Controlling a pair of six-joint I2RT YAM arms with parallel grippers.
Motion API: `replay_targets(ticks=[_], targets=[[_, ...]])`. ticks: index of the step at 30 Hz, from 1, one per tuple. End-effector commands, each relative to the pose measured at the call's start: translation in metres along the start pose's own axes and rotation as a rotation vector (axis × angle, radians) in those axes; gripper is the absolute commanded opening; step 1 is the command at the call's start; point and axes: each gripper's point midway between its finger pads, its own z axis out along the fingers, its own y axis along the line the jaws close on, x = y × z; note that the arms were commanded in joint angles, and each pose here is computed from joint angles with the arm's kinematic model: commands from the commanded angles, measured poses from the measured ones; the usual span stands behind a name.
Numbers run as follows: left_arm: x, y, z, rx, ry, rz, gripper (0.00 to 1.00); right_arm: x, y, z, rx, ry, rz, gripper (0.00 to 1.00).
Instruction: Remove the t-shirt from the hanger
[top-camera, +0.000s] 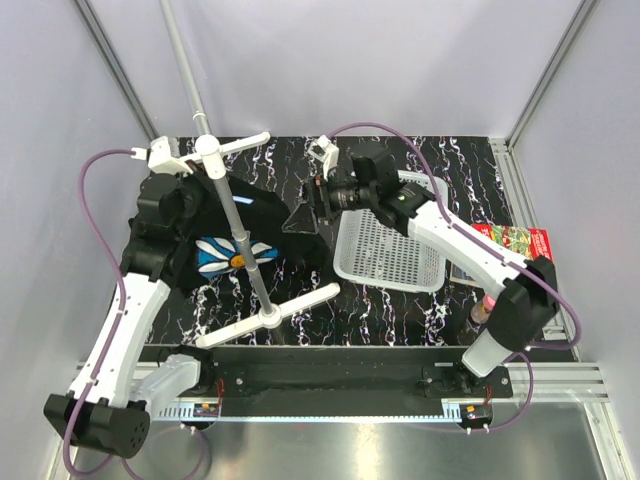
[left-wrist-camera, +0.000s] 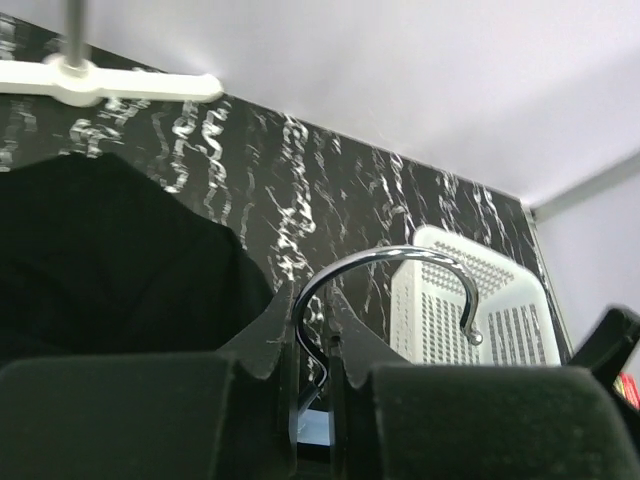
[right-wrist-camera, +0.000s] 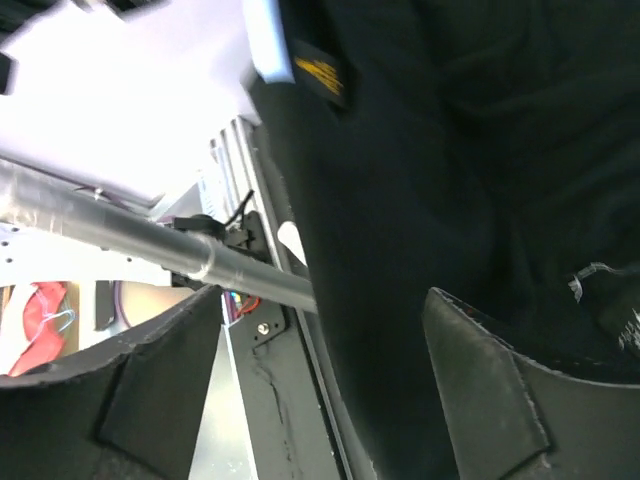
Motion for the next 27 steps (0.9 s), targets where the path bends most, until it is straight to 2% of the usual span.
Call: replay_targets(ticks=[1, 7, 11, 17, 20, 21, 24, 25, 27], targets=[[-0.059, -0.002, -0.033, -0.068, -0.195, -0.052, 0.0, -0.002, -0.004, -0.018, 0.111, -0.059, -0.045, 0.93], [-0.066, 0.011, -0.055, -0.147, -0.237, -0.081, 0.0, 0.014, -0.012, -0.023, 0.143, -0.068, -0.028, 0.95], [-0.067, 0.017, -0.067, -0.175, -0.262, -0.128, 0.0, 0.025, -0.018, -0.023, 0.144, -0.089, -0.035, 0.89], [-0.068, 0.022, -0.082, -0.186, -0.303, -0.195, 0.0, 0.026, -0.012, -0.021, 0.087, -0.12, -0.052, 0.61], [-0.069, 0.022, -0.088, -0.181, -0.321, -0.224, 0.0, 0.024, -0.008, -0.019, 0.057, -0.143, -0.054, 0.44], [-0.069, 0.022, -0.089, -0.18, -0.326, -0.236, 0.0, 0.024, -0.009, -0.018, 0.057, -0.141, -0.045, 0.3], [-0.069, 0.024, -0.094, -0.182, -0.342, -0.251, 0.0, 0.021, -0.01, -0.018, 0.066, -0.152, -0.032, 0.18], [-0.068, 0.026, -0.095, -0.186, -0.345, -0.251, 0.0, 0.019, -0.009, -0.018, 0.072, -0.16, -0.029, 0.08], [-0.066, 0.033, -0.1, -0.211, -0.368, -0.268, 0.0, 0.011, -0.013, -0.022, 0.112, -0.194, -0.014, 0.01]])
